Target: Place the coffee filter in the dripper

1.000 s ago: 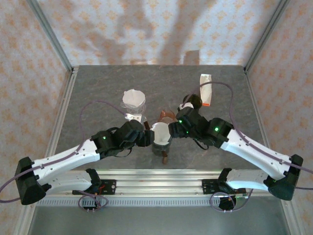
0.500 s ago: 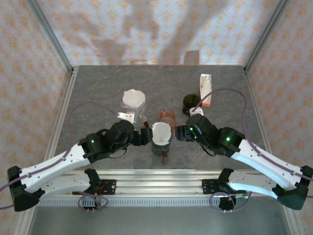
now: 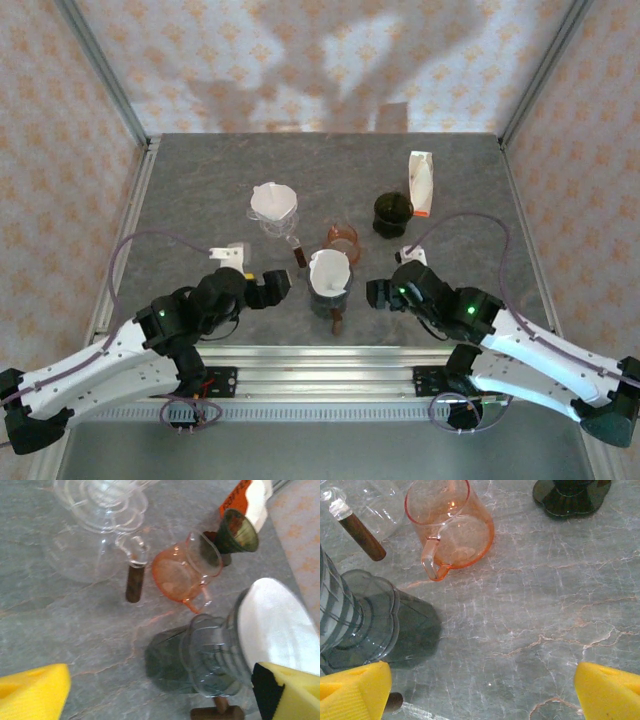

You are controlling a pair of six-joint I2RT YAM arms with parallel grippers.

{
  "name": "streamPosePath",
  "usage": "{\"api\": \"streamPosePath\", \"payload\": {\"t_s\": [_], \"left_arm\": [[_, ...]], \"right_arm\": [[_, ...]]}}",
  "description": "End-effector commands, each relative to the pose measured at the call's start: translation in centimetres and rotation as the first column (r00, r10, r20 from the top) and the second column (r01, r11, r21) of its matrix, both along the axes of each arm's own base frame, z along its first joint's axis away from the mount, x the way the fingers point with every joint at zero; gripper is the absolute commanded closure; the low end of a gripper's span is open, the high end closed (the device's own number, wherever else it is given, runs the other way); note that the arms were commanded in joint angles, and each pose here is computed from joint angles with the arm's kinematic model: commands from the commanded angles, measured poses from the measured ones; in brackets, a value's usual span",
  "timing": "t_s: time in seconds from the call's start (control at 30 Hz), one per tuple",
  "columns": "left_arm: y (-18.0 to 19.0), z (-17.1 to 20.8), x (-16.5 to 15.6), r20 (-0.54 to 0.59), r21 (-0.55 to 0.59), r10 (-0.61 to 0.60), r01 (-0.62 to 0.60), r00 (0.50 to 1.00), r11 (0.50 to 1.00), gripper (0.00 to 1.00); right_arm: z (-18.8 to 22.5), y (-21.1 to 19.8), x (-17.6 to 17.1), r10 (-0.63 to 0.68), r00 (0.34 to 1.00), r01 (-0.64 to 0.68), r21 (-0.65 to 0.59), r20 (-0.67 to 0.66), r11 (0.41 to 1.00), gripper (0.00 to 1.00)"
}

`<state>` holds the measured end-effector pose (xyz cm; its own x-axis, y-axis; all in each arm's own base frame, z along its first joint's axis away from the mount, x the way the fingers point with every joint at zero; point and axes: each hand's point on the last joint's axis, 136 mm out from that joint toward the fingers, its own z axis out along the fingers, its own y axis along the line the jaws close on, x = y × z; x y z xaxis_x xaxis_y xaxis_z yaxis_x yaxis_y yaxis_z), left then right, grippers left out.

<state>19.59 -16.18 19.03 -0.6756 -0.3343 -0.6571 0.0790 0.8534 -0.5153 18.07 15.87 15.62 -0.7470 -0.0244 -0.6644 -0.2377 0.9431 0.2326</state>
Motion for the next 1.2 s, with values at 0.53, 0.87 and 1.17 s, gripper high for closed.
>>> {"api": "streamPosePath", "payload": {"t_s": [0.53,0.87,1.17], "left_arm": [[3.5,-4.2,-0.5,-0.079,0.036,0.159,-0.156,0.984,0.987,0.09],[3.9,-3.9,-0.5,-0.074,0.026,0.167,-0.166,0.983,0.986,0.09],[4.3,-3.3,-0.6,-0.06,0.011,0.178,-0.178,0.982,0.984,0.09]], "right_arm": [[-7.8,5.8,-4.2,0.315,0.932,-0.285,0.173,-0.179,0.943,0.52],[-9.5,7.8,-3.9,0.349,0.915,-0.309,0.204,-0.202,0.929,0.6],[-9.7,9.0,-2.9,0.332,0.924,-0.285,0.238,-0.188,0.929,0.62]]}}
